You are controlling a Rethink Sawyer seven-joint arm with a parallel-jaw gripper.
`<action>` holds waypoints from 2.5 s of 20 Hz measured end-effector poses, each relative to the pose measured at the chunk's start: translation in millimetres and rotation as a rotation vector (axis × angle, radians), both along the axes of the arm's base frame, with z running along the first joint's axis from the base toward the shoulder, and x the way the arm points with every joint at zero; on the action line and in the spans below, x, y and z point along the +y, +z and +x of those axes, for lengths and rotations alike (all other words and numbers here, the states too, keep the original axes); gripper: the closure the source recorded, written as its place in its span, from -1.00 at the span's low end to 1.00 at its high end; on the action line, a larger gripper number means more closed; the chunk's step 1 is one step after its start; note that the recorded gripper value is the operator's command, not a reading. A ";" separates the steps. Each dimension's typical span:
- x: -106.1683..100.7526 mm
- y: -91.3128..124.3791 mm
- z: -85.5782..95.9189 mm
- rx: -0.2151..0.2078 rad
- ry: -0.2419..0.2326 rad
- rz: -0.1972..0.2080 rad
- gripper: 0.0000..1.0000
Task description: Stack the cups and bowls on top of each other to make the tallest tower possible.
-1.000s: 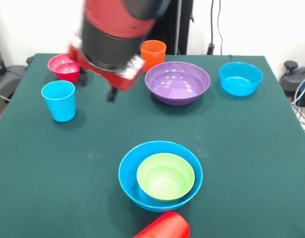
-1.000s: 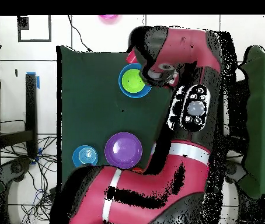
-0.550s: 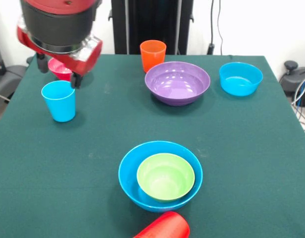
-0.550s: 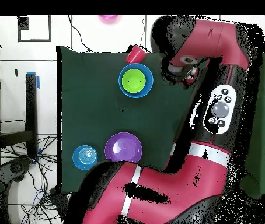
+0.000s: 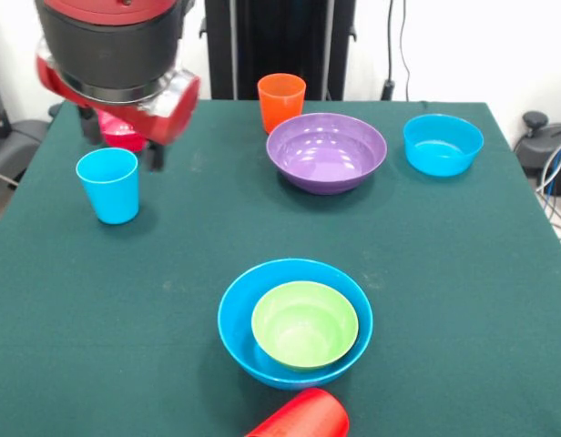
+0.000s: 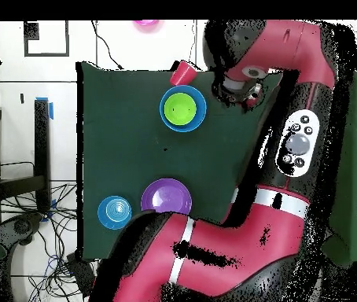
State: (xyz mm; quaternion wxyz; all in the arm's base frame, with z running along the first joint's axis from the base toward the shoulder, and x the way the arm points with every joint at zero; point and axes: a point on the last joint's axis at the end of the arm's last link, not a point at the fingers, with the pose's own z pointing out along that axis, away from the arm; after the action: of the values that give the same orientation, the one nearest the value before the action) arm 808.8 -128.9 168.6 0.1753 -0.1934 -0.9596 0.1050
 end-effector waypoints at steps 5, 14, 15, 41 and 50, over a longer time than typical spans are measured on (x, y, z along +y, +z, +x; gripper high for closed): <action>31.8 5.8 7.8 -0.006 -0.022 0.163 -1.00; 76.4 5.0 22.0 -0.045 -0.046 0.400 -1.00; 78.8 4.8 22.3 -0.044 -0.047 0.411 -1.00; 136.4 -98.5 -46.7 0.216 -0.040 0.464 -1.00; 138.1 -122.3 -63.9 0.302 -0.024 0.441 -1.00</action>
State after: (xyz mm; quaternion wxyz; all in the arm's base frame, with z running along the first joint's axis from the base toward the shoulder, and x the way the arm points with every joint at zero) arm 744.9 9.2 46.3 0.3554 -0.1441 -0.9199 -0.0813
